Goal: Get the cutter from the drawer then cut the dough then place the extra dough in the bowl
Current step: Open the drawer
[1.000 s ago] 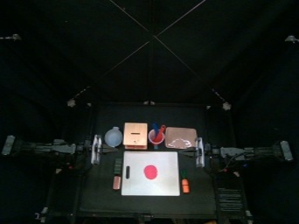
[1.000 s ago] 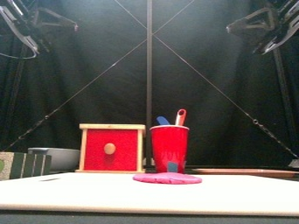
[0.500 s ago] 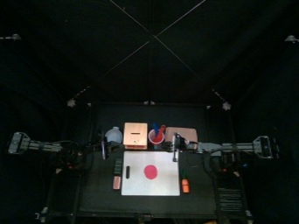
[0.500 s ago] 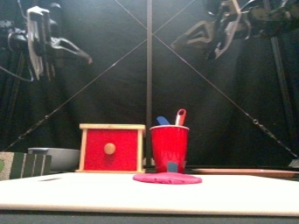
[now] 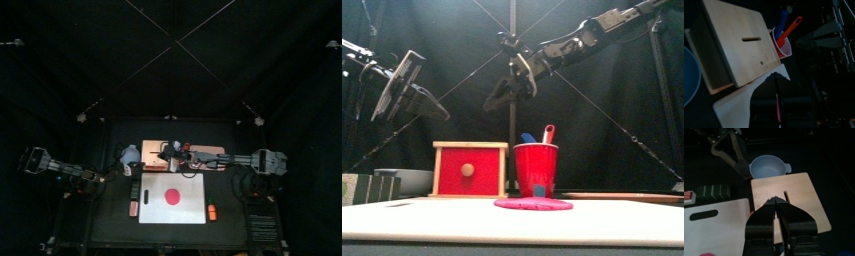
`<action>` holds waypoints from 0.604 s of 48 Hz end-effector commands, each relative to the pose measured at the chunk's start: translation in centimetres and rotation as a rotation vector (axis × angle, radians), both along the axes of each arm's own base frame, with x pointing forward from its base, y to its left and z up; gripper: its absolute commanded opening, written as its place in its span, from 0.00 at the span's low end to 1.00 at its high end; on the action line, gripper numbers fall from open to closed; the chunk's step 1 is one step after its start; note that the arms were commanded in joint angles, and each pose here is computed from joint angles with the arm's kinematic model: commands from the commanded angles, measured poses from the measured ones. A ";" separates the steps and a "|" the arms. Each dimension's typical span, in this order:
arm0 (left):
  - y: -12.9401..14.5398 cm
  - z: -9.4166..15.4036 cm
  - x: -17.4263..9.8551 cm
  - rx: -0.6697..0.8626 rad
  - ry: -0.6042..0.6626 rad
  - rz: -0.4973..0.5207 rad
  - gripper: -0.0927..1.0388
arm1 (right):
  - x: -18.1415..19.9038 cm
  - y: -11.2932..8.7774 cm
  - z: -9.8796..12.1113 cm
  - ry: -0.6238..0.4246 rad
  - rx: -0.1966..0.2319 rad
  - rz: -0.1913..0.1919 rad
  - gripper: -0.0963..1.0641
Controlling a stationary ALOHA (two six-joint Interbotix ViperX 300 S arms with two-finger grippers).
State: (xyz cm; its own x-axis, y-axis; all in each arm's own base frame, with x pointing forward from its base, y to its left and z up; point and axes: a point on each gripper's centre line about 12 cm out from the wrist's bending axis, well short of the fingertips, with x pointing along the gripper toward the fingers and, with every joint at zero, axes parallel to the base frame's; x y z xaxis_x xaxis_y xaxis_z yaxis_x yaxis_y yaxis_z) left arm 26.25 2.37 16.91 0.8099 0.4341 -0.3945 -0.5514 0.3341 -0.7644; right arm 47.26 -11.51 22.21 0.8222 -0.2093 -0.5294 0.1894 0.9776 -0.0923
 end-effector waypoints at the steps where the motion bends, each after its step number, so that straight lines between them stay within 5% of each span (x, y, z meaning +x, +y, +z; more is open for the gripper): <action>1: -0.7 -0.1 1.9 -0.018 -0.016 0.004 0.07 | 1.2 -0.6 1.2 0.000 -0.013 -0.004 0.11; 18: -1.9 -2.7 3.9 -0.059 -0.011 -0.018 0.09 | 1.0 -0.3 -3.0 0.193 0.018 -0.003 0.11; 29: -2.3 -3.2 4.2 -0.058 0.003 -0.027 0.35 | 0.7 -0.2 -3.5 0.225 0.010 0.002 0.11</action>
